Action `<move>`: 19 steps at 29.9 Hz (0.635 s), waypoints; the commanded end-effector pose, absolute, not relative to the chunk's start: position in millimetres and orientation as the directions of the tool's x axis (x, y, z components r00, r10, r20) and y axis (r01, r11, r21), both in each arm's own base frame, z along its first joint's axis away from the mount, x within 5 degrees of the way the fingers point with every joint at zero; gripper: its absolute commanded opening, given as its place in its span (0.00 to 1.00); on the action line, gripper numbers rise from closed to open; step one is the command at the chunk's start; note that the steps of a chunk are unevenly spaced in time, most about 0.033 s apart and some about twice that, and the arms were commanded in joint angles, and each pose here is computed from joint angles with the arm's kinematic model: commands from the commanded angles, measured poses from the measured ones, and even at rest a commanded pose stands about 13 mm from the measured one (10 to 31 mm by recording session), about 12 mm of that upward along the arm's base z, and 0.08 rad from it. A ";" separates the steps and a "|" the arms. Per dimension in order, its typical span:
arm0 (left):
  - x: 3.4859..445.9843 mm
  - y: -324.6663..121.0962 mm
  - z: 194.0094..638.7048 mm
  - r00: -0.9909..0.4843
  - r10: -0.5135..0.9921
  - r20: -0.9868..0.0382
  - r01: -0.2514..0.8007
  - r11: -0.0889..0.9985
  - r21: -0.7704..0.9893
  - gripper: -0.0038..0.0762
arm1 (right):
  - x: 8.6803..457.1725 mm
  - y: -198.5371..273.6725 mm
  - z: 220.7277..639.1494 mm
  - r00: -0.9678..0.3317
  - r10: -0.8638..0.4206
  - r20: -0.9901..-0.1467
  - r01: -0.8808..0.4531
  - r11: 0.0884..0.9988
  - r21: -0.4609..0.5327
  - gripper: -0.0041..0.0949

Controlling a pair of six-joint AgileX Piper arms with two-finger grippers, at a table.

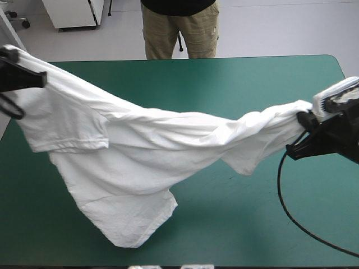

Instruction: Fold the cloth

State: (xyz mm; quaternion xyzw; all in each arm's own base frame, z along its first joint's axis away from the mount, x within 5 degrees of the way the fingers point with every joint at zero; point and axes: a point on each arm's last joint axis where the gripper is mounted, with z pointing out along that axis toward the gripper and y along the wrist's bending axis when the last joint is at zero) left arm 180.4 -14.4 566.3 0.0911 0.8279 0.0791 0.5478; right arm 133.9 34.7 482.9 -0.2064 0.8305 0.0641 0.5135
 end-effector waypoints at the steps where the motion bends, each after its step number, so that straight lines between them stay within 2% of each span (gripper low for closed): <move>1: 224.7 -24.5 527.4 -0.419 0.243 -0.875 0.094 0.970 0.225 0.04 | 166.0 39.7 449.9 -0.440 -0.253 -0.862 -0.422 0.905 -0.050 0.03; 8: 319.9 -49.1 418.3 -0.532 0.247 -0.810 0.184 0.967 0.173 0.04 | 242.4 40.5 372.3 -0.537 -0.242 -0.808 -0.361 0.932 -0.040 0.03; 14: 375.7 -64.5 379.7 -0.468 0.170 -0.867 0.189 0.978 0.090 0.04 | 301.6 37.3 339.6 -0.480 -0.264 -0.837 -0.292 0.947 -0.131 0.02; 19: 406.1 -72.2 343.3 -0.488 0.124 -0.864 0.187 0.982 0.035 0.04 | 335.7 36.3 312.8 -0.457 -0.270 -0.847 -0.254 0.953 -0.167 0.03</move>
